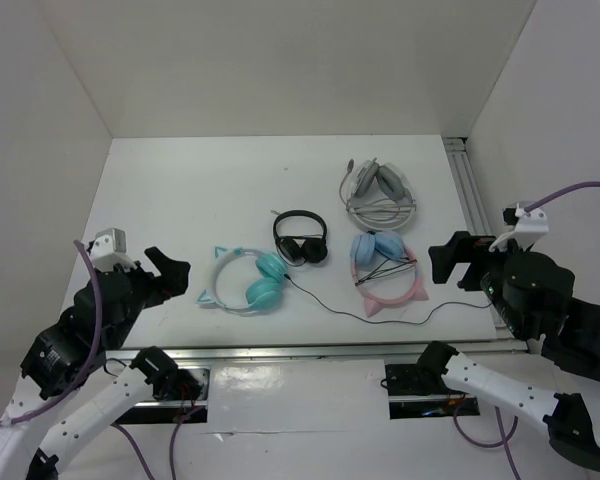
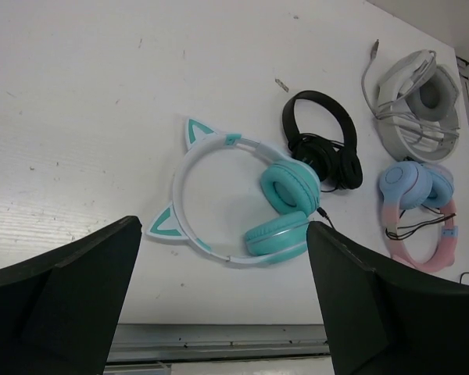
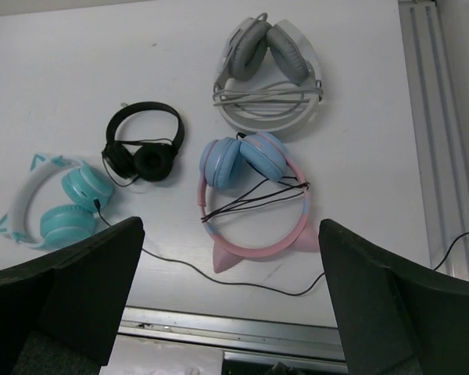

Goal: Wrap the headphones

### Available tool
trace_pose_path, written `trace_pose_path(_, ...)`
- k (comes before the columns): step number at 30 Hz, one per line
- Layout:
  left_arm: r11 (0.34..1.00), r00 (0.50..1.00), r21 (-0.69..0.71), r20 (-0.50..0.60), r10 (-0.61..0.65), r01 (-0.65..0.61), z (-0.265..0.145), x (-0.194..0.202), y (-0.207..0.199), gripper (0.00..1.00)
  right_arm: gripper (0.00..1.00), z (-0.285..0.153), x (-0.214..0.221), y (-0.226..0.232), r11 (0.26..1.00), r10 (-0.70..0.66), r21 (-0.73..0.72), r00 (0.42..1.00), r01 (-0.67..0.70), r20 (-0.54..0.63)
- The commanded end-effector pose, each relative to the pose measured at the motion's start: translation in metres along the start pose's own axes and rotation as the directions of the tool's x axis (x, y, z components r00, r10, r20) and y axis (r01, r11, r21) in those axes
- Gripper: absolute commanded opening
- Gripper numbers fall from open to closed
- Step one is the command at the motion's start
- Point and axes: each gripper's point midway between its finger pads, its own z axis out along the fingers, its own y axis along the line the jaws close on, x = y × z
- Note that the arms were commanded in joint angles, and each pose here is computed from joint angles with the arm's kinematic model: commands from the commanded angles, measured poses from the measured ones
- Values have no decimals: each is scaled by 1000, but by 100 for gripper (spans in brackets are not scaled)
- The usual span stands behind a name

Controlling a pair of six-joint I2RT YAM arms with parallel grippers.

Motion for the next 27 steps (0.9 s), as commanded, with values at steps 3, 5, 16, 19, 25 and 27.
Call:
trace_pose_path(3,999,998,43,58,-32,29,-9,-17,-7,100,100,10,-2,3,1000,-12,7,999,11,45)
trace_pose_path(5,999,1000,49,26,-10,9,-3,-10,-11,100,100,13,-2,2,1000,-12,15,998,11,62)
trace_pose_path(16,949,899,98,-306,314,-299,85,47,-65,100,100,77,58,99,964,-84,-260,989,49,-123)
trace_pose_path(19,910,827,-39,-434,357,-413,124,50,-54,100,100,85,61,124,939,-78,-342,988,28,-131)
trace_pose_path(25,903,765,-24,-541,349,-429,148,62,-30,100,100,76,53,140,904,-58,-428,992,5,-112)
trace_pose_path(27,914,759,-49,-577,302,-402,148,70,-9,100,100,71,49,138,901,-45,-434,994,-1,-95)
